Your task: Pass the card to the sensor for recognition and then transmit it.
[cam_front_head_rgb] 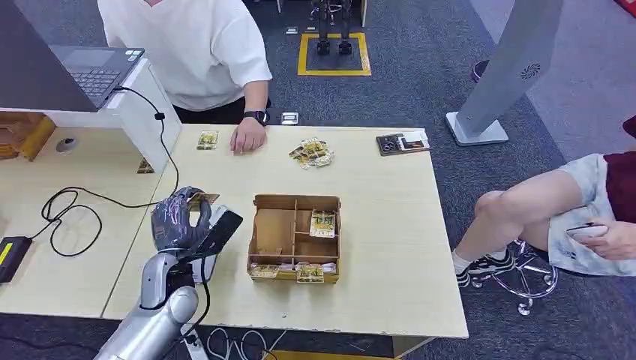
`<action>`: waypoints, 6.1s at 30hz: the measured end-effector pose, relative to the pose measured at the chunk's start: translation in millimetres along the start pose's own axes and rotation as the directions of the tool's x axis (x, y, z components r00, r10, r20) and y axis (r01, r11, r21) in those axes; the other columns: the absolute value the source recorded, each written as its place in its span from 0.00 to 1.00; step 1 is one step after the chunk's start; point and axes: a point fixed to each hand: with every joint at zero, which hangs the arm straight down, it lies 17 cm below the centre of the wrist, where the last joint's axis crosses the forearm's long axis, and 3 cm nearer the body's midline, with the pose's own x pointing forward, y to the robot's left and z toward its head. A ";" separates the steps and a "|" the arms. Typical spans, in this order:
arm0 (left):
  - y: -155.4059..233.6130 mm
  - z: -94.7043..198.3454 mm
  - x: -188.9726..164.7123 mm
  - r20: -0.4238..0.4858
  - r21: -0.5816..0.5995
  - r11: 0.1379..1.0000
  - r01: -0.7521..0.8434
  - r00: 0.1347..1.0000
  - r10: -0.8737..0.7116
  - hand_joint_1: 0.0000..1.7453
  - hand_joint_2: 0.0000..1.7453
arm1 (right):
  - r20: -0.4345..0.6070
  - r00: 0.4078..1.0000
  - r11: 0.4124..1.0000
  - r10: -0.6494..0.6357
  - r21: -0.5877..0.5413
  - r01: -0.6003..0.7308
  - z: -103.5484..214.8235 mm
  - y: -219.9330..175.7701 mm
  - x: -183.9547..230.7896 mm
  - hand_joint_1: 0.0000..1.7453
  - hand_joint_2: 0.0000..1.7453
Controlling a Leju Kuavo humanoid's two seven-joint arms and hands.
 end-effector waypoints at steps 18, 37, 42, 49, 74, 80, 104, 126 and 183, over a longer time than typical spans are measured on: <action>-7.0 14.8 -33.2 -0.051 -0.054 0.986 0.160 0.985 -0.163 1.00 1.00 | -0.001 1.000 1.000 -0.003 0.000 0.003 0.0 0.1 -0.3 0.00 1.00; -11.9 6.4 -71.1 -0.092 -0.183 0.899 0.399 0.903 -0.420 1.00 1.00 | -0.002 1.000 1.000 -0.003 0.003 0.003 0.1 0.6 -0.4 0.00 1.00; -11.8 6.3 -71.0 -0.092 -0.182 0.899 0.399 0.903 -0.420 1.00 1.00 | -0.002 1.000 1.000 -0.003 0.003 0.003 0.1 0.6 -0.3 0.00 1.00; -18.7 11.2 -80.5 -0.076 -0.185 0.854 0.486 0.860 -0.505 1.00 1.00 | -0.004 1.000 1.000 -0.004 0.003 0.004 0.1 0.6 -0.6 0.00 1.00; -61.1 36.0 -113.7 -0.009 -0.443 0.701 0.559 0.779 -0.627 1.00 1.00 | -0.008 1.000 1.000 -0.004 0.008 0.004 0.2 1.2 -1.5 0.00 1.00; -70.9 34.6 -115.2 0.030 -0.498 0.665 0.556 0.777 -0.628 1.00 1.00 | -0.008 1.000 1.000 -0.004 0.010 0.004 0.2 1.5 -1.5 0.00 1.00; -37.0 14.9 -63.9 0.016 -0.163 0.841 0.516 0.854 -0.521 1.00 1.00 | -0.011 1.000 1.000 -0.004 0.007 0.004 0.1 0.8 -2.2 0.00 1.00; 65.9 16.4 56.1 0.212 0.274 0.951 0.145 0.955 -0.207 1.00 1.00 | -0.002 1.000 1.000 0.001 0.002 -0.001 0.0 0.5 -1.6 0.00 1.00; -4.6 -68.0 59.6 0.084 0.102 0.964 0.245 0.964 -0.253 1.00 1.00 | 0.019 0.995 0.995 0.102 -0.002 -0.102 -0.2 -1.2 3.0 0.00 1.00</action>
